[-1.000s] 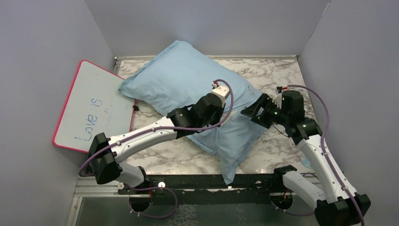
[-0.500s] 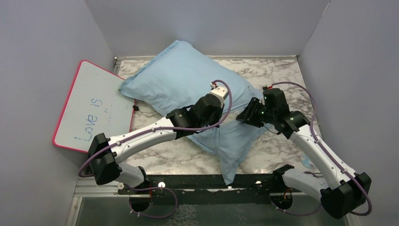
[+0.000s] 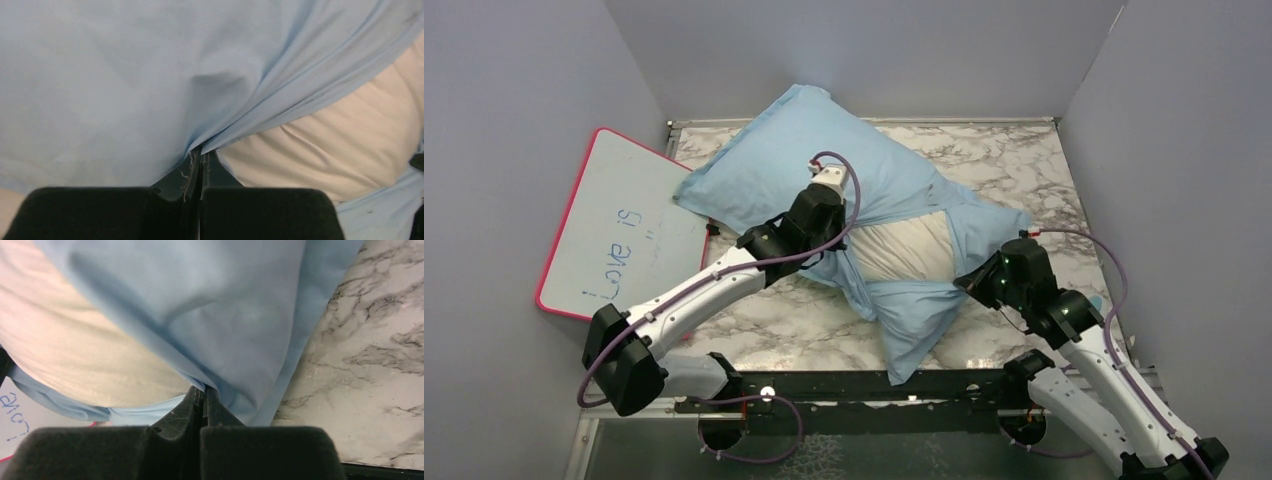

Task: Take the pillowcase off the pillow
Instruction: Remove the pillow from the pillowcase.

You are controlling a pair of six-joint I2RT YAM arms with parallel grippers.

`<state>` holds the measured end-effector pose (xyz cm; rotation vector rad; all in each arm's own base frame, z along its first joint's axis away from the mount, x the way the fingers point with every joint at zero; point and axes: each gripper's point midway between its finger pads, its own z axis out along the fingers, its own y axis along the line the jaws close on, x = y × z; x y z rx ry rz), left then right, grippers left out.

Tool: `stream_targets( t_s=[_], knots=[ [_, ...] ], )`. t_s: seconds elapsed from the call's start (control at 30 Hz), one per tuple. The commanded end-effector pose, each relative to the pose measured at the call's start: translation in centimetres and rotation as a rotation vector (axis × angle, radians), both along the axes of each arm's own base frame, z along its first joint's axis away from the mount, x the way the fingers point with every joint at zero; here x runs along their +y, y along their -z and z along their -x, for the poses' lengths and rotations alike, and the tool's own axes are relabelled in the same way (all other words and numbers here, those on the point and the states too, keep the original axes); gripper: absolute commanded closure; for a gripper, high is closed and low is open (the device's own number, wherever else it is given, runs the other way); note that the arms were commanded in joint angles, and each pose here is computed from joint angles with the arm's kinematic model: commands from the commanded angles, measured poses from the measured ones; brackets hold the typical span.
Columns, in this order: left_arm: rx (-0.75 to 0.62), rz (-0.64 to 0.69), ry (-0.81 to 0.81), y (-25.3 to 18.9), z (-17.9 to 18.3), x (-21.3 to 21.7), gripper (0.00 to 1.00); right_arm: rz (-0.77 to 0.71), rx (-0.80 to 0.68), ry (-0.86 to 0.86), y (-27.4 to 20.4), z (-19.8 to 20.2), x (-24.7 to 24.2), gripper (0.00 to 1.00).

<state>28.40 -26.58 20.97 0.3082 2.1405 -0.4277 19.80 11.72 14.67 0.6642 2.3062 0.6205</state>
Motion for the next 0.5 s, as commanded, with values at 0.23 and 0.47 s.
stream_targets(
  t_s=[0.23,0.47],
  knots=[
    [0.165,0.055,0.093,5.9,4.1,1.6,1.0,-0.073,0.263,-0.033,9.4,2.4,1.9,0.96],
    [0.09,0.102,0.173,2.0,5.1,-0.2,0.93,-0.128,0.22,-0.187,5.9,0.8,4.8,0.84]
  ],
)
